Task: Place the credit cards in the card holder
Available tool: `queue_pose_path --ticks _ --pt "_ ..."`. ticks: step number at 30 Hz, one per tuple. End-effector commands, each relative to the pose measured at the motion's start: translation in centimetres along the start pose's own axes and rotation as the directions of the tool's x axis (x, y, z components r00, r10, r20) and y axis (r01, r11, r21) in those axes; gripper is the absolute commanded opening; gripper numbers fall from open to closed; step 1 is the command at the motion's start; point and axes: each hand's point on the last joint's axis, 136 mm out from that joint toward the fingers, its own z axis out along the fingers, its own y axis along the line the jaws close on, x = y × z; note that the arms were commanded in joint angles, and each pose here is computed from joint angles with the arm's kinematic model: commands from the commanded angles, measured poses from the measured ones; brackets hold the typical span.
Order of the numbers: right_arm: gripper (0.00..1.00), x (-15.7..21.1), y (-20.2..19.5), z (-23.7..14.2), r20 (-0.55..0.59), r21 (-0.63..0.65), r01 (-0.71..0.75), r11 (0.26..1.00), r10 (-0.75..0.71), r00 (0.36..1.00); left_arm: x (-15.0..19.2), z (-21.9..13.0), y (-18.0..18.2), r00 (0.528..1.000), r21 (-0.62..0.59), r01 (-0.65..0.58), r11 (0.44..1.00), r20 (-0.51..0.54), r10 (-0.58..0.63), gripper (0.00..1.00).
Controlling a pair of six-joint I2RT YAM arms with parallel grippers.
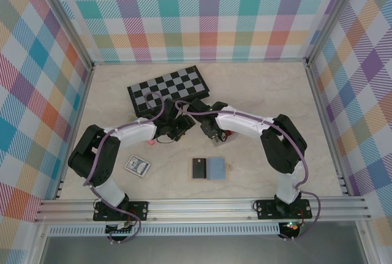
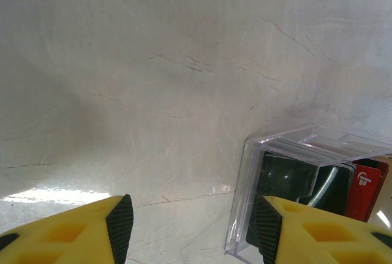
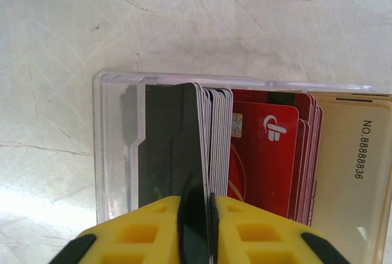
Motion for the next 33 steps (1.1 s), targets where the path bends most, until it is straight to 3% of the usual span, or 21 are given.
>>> queue_pose_path --ticks 1,20,29,33 --pt "0.17 0.0 -1.1 -1.2 0.009 0.023 -0.002 1.000 0.001 1.000 -0.2 -0.9 0.5 1.000 -0.008 0.011 1.000 0.013 -0.011 0.57" --pt "0.07 -0.3 -1.2 -3.9 0.036 -0.055 -0.059 0.997 0.061 0.998 -0.1 -1.1 0.5 1.000 -0.006 0.009 1.000 0.013 -0.009 0.58" --pt "0.01 -1.3 -2.1 -8.3 0.099 -0.239 -0.195 0.951 0.223 0.970 -0.2 -2.7 -1.7 0.999 0.101 -0.036 0.994 0.023 0.034 0.60" --pt "0.01 -1.5 -2.7 -11.1 0.103 -0.407 -0.288 0.867 0.357 0.928 0.1 -4.2 -4.0 0.998 0.226 -0.059 0.972 0.015 0.057 0.64"
